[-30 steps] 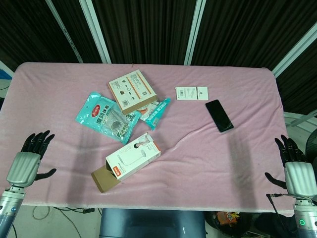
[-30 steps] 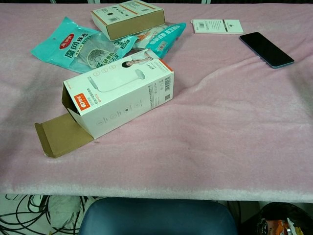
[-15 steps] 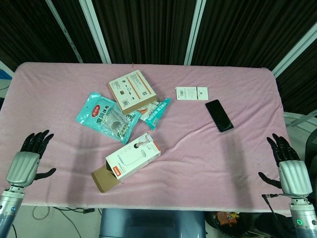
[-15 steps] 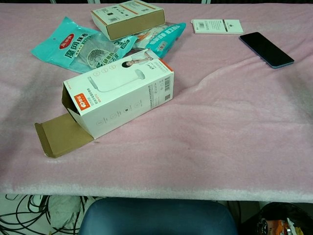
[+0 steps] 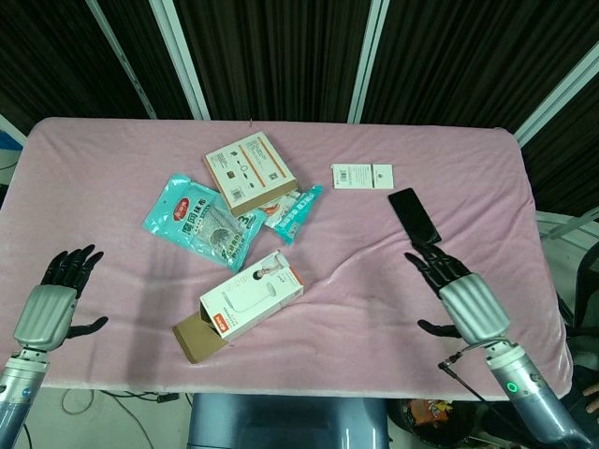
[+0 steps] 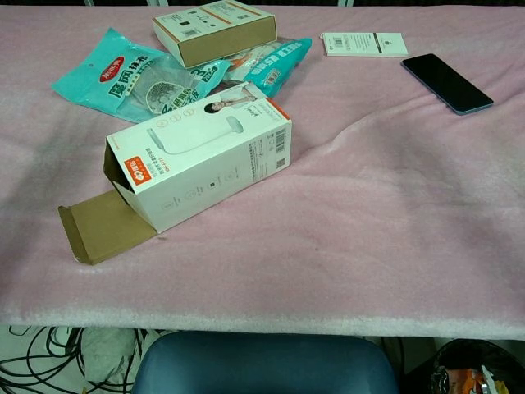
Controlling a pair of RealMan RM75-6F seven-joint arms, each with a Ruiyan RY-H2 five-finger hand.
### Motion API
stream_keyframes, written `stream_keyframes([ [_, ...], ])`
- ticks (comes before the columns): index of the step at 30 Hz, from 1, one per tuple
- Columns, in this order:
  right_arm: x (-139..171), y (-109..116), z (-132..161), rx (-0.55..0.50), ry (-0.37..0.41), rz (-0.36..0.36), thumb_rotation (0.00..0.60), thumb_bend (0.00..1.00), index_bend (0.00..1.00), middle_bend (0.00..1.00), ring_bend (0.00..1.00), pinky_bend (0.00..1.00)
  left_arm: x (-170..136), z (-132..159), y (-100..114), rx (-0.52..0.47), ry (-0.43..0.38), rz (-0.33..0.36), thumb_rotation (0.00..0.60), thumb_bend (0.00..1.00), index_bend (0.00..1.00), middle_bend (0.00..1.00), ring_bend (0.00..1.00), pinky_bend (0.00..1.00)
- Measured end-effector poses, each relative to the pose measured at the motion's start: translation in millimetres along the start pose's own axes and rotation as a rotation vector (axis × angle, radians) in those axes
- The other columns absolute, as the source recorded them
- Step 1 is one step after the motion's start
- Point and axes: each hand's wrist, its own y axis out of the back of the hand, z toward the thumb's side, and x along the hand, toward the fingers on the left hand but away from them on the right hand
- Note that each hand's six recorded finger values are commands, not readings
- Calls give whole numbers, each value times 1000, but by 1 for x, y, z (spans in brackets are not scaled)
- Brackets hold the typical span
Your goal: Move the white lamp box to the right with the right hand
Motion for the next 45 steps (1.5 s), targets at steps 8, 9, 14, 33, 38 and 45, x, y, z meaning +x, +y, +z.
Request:
stream_keyframes([
  [8, -62, -24, 57, 28, 194, 136, 600, 57, 0, 0, 0, 212, 2, -3, 0, -19, 10, -10, 600, 0, 0, 0, 0, 0],
  [9, -68, -27, 64, 27, 214, 147, 600, 58, 0, 0, 0, 212, 2, -3, 0, -21, 12, -12, 600, 0, 0, 0, 0, 0],
  [14, -96, -43, 103, 21, 318, 188, 600, 58, 0, 0, 0, 212, 4, -5, -2, -37, 24, -26, 600, 0, 0, 0, 0, 0],
  [33, -180, -107, 180, 148, 502, 270, 600, 49, 0, 0, 0, 212, 8, -10, -1, -68, 57, -38, 600, 0, 0, 0, 0, 0],
  [38, -192, -123, 190, 177, 506, 270, 600, 49, 0, 0, 0, 212, 8, -12, -1, -80, 67, -42, 600, 0, 0, 0, 0, 0],
  [45, -204, -129, 199, 210, 519, 224, 600, 49, 0, 0, 0, 212, 9, -12, 0, -88, 71, -40, 600, 0, 0, 0, 0, 0],
])
